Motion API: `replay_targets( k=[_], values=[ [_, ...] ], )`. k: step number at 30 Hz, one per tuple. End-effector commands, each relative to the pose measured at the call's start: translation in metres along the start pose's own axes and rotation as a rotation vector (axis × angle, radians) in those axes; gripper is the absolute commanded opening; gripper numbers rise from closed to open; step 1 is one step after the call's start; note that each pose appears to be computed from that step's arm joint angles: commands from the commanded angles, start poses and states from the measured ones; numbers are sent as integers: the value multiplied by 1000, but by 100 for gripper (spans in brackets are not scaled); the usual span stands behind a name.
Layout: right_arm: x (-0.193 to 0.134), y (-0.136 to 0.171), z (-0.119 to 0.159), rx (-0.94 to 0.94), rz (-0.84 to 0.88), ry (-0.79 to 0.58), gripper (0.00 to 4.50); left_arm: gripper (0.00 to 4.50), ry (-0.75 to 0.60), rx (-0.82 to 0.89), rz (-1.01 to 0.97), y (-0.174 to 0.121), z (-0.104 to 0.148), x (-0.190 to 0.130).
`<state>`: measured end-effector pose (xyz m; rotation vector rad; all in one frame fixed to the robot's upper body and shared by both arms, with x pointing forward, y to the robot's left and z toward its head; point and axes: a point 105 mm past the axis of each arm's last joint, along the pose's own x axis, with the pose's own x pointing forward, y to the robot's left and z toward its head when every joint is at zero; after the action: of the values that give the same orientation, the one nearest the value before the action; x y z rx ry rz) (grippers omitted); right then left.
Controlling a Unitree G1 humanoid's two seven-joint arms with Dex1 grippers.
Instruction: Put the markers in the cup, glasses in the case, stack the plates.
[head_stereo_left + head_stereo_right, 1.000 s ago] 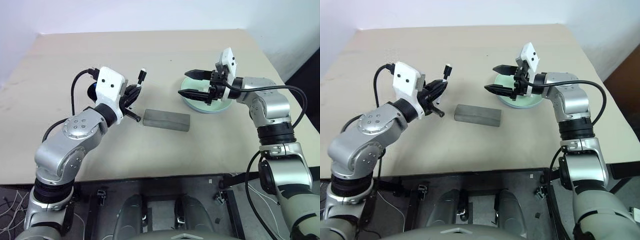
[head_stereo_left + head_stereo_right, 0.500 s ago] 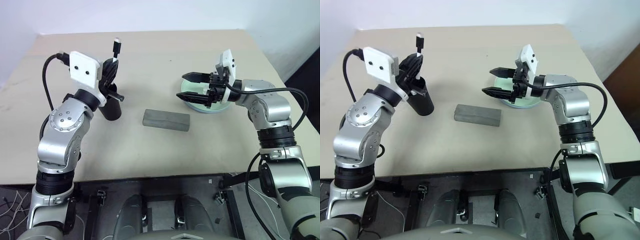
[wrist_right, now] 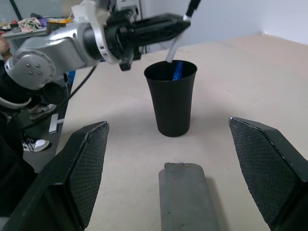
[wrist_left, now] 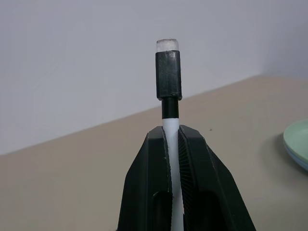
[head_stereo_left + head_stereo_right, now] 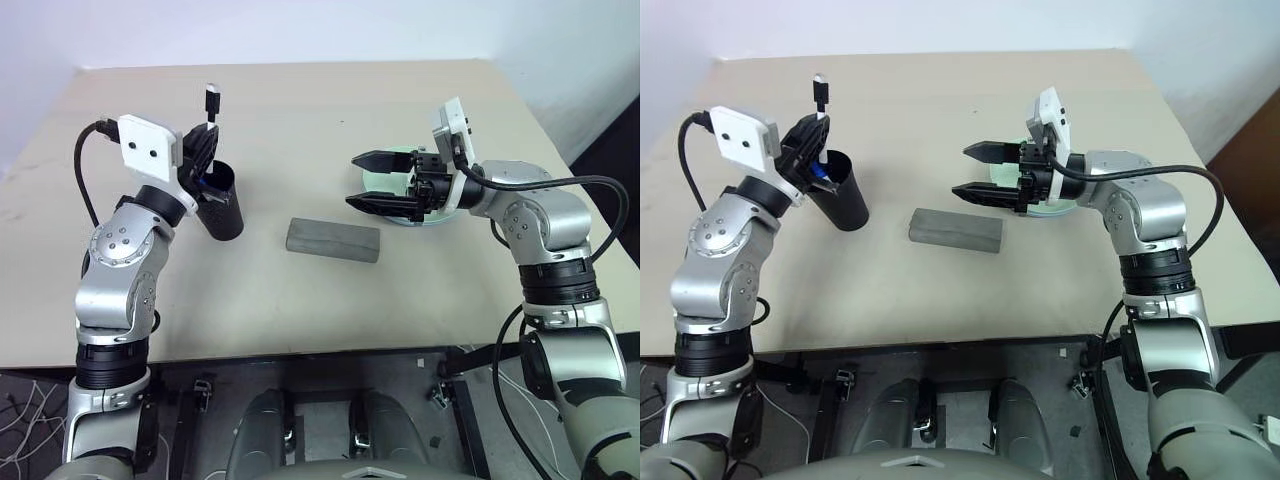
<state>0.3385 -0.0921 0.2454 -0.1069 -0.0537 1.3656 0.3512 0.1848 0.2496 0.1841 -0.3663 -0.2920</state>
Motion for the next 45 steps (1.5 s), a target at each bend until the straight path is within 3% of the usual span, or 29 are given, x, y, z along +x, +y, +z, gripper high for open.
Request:
replay_targets(
  k=[1,14,27,35,39,45],
  values=[
    [-5,2,15,-56,-10,-27,419,2,-35,16,23,4,6,-3],
    [-6,-5,10,-65,-49,-12,419,2,24,-10,58,11,-8,-15],
    [-8,-9,10,-74,-69,-5,419,437,7,1,29,6,-2,-15],
    [-14,-14,8,-71,-86,-2,419,437,-1,-29,-60,19,14,-52],
    [-17,-16,3,-45,-106,-7,419,437,24,-27,-162,16,8,-71],
    [-21,-9,-10,7,-105,-7,419,437,126,-123,-344,-4,-20,-93]
  ],
)
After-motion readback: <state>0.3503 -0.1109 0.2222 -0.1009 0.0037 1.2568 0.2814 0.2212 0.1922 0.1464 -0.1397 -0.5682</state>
